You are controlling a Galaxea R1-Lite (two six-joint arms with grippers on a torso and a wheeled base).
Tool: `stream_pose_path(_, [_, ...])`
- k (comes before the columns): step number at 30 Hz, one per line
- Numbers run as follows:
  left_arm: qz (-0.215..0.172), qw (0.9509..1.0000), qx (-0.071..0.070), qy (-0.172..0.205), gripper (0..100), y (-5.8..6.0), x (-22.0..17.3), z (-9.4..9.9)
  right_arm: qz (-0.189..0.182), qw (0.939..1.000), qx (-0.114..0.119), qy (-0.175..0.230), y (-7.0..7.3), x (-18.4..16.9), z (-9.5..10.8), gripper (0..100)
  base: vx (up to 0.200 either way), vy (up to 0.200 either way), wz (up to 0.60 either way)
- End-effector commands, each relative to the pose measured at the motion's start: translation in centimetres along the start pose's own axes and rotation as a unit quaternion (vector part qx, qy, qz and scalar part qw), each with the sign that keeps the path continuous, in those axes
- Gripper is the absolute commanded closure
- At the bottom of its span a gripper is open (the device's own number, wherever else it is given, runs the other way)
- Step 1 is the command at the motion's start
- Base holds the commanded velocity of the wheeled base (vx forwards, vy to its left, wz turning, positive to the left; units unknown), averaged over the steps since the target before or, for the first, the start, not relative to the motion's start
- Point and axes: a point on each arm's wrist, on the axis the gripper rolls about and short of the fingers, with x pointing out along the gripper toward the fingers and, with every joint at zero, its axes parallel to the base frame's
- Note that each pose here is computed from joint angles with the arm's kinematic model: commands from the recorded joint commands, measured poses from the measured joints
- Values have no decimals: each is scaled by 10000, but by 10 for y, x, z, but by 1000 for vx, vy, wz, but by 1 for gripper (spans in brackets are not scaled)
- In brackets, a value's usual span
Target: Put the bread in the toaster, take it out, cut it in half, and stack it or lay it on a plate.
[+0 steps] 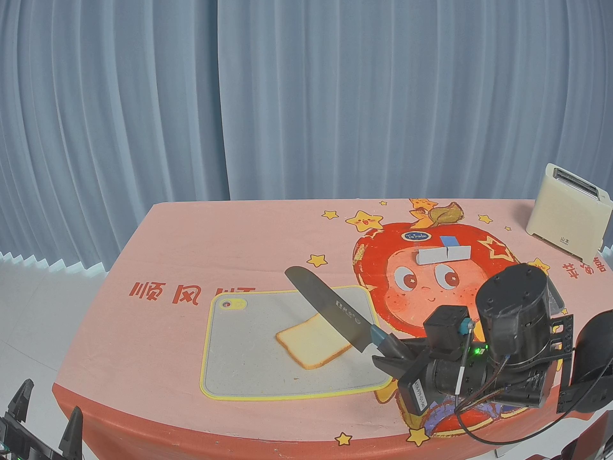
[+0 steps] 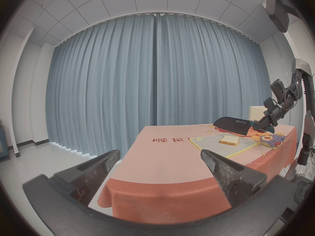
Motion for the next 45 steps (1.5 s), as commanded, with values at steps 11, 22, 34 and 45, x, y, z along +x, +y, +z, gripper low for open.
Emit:
stream_pose_path(11, [61, 10000, -48, 54, 100, 0, 1, -4, 174, 9996, -220, 46, 14, -12, 10, 100, 0, 0, 0])
stream_pose_path(22, [6, 9999, 105, 54, 100, 0, 1, -4, 120, 9996, -218, 123, 13, -13, 4, 100, 0, 0, 0])
stream_pose_path(34, [-581, 9896, 54, -1313, 100, -1, 22, 109, 6, 9996, -209, 192, 10, -13, -1, 100, 0, 0, 0])
stream_pose_path(45, [-1542, 9864, 444, -358, 100, -5, 127, 172, -12, 9994, -216, 253, 9, -13, -4, 100, 0, 0, 0])
